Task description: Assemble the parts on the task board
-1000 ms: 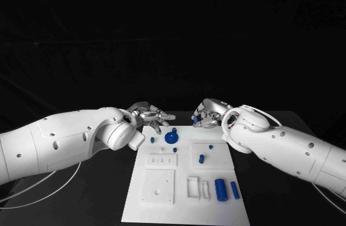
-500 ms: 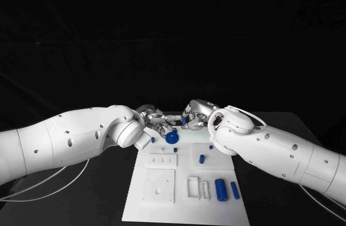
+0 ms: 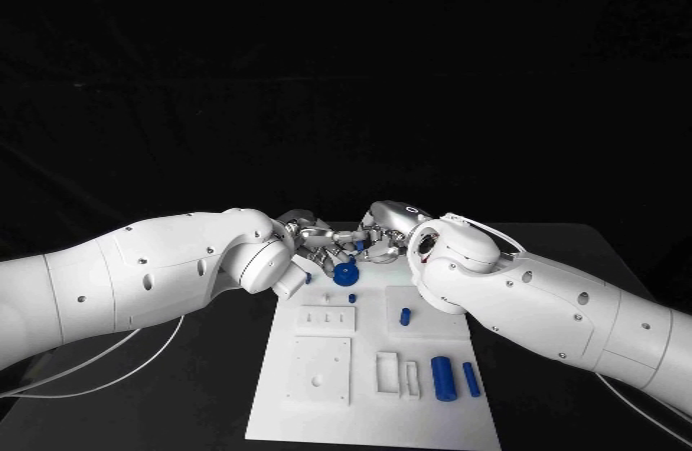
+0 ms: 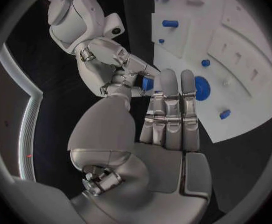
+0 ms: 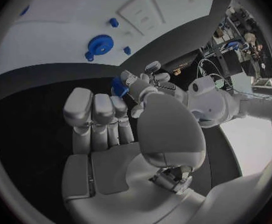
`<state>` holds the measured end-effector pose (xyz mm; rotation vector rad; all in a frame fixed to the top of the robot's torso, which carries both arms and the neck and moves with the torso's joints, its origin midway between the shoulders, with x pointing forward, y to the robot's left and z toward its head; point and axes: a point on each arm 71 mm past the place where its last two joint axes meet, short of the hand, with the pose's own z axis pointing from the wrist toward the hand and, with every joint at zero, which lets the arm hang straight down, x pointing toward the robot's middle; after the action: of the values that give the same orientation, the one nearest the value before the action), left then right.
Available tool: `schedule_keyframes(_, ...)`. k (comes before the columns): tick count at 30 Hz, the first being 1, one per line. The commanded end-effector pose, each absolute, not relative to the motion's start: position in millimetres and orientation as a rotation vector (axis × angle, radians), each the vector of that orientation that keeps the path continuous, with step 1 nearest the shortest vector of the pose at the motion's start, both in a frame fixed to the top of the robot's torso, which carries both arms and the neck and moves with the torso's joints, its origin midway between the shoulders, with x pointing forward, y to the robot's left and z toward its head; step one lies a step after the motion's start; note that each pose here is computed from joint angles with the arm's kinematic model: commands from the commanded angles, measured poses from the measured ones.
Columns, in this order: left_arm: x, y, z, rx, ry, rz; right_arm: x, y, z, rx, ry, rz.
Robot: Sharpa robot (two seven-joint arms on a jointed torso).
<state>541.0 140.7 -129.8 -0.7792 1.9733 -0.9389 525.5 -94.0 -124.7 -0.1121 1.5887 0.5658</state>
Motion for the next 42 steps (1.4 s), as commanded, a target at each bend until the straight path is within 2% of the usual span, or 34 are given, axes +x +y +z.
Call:
schedule_keyframes(1,540.0,136.8,-129.7,-0.772,1.993,-0.935,524,-91,-124,-0.137,1.586,0.551)
schedule_keyframes(42,540.3,127.4,-129.1,-0.759,1.988,-0.936,520,-83,-126,-0.164,1.595,0.559)
